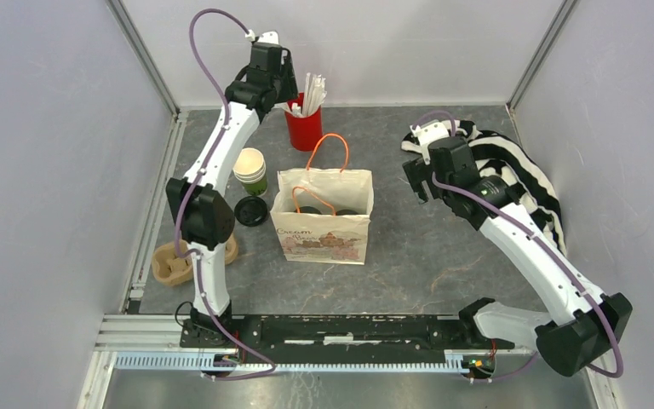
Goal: Pack the takeout coffee
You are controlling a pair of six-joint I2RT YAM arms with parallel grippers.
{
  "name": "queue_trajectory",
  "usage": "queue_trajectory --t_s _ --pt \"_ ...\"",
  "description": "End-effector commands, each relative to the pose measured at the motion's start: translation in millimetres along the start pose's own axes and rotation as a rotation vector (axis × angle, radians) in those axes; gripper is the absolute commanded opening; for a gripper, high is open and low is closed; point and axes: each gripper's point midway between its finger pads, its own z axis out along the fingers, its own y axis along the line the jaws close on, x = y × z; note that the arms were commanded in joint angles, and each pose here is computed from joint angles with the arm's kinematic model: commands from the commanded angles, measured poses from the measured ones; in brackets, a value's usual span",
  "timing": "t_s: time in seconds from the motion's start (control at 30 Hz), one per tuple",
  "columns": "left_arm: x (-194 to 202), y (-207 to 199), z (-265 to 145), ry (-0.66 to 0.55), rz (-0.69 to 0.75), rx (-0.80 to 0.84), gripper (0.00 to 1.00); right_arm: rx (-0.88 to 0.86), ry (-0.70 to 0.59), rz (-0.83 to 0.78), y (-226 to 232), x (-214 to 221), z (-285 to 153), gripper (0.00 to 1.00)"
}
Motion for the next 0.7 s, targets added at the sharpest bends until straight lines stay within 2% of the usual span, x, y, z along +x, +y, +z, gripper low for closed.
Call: queue_trajectory --t_s 0.0,0.33,0.5,0.6,0.67 --pt "-28 4 11 -0.101 0.098 -0.022 0.60 -0.006 -0.056 0.041 -4 -17 12 0.98" --pt "-1 15 53 -0.072 0.142 -0.087 0.44 -0.047 -0.038 0.014 6 -11 22 0.98" --pt "-6 20 61 -0.105 0.153 -0.126 0.25 -0.032 -0.043 0.005 1 -7 17 0.98" --pt "-18 20 56 -0.142 0.161 -0.131 0.17 -0.033 -0.048 0.007 0 -7 14 0.98" --pt "-27 20 51 -0.166 0.170 -0.133 0.07 -0.035 -0.053 0.009 0 -7 13 0.98"
